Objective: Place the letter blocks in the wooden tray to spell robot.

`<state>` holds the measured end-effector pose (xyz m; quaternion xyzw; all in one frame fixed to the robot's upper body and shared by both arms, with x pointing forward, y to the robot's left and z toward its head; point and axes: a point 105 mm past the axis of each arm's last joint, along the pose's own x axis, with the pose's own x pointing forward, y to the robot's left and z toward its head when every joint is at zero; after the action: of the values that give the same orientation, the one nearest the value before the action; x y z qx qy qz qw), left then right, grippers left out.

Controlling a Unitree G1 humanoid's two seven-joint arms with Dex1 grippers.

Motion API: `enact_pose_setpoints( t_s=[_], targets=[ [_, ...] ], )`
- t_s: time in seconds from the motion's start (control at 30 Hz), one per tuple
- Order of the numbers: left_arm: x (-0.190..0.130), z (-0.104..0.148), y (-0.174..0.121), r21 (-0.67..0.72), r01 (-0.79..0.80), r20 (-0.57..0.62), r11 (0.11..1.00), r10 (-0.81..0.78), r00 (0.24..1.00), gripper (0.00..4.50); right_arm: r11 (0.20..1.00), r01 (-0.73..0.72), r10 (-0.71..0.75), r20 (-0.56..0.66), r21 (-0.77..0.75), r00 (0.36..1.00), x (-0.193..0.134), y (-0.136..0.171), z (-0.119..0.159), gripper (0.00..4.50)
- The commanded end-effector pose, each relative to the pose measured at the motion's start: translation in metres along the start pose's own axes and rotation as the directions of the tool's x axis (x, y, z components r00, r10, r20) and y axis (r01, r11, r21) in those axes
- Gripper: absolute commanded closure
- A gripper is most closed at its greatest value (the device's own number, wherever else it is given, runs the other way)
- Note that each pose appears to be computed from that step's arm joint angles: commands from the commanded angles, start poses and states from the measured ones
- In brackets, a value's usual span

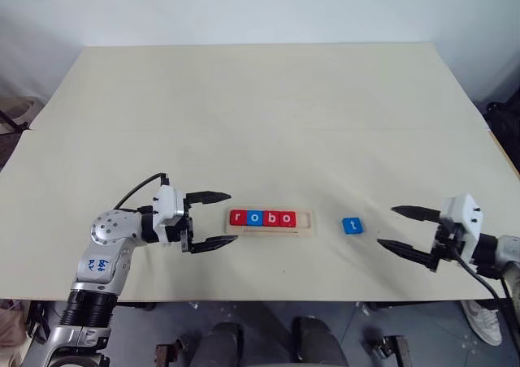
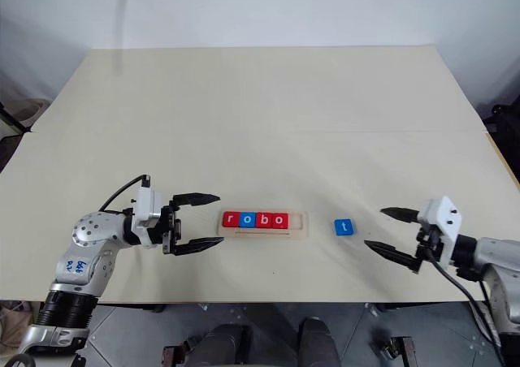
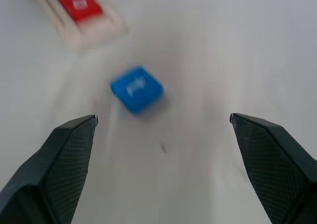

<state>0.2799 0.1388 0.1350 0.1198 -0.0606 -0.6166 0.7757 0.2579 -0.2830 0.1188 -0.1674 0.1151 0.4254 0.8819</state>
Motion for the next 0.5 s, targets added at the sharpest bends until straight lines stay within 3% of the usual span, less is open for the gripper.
enact_pose_setpoints(
  t_s=[0.03,0.13,0.3,0.5],
  targets=[
    [-0.003,0.009,0.002,0.031,0.003,0.009,1.000,-0.004,1.000,0.00,0.996,-0.003,-0.002,-0.052,-0.085,0.999,-0.021,-0.011,-0.008,0.02],
    [-0.005,0.009,0.001,0.019,0.005,0.005,1.000,-0.005,1.000,0.00,0.992,-0.034,0.026,-0.066,-0.120,0.997,-0.020,-0.014,-0.008,0.02],
    [-0.004,0.011,-0.001,0.038,0.005,0.004,0.999,-0.005,1.000,0.00,0.972,-0.179,0.173,-0.050,-0.151,0.984,0.005,-0.006,0.014,0.02],
    [-0.004,0.012,-0.006,0.042,0.039,-0.003,0.998,-0.039,0.999,0.00,0.927,-0.306,0.282,-0.137,-0.217,0.950,0.039,-0.001,0.031,0.02]
  ],
)
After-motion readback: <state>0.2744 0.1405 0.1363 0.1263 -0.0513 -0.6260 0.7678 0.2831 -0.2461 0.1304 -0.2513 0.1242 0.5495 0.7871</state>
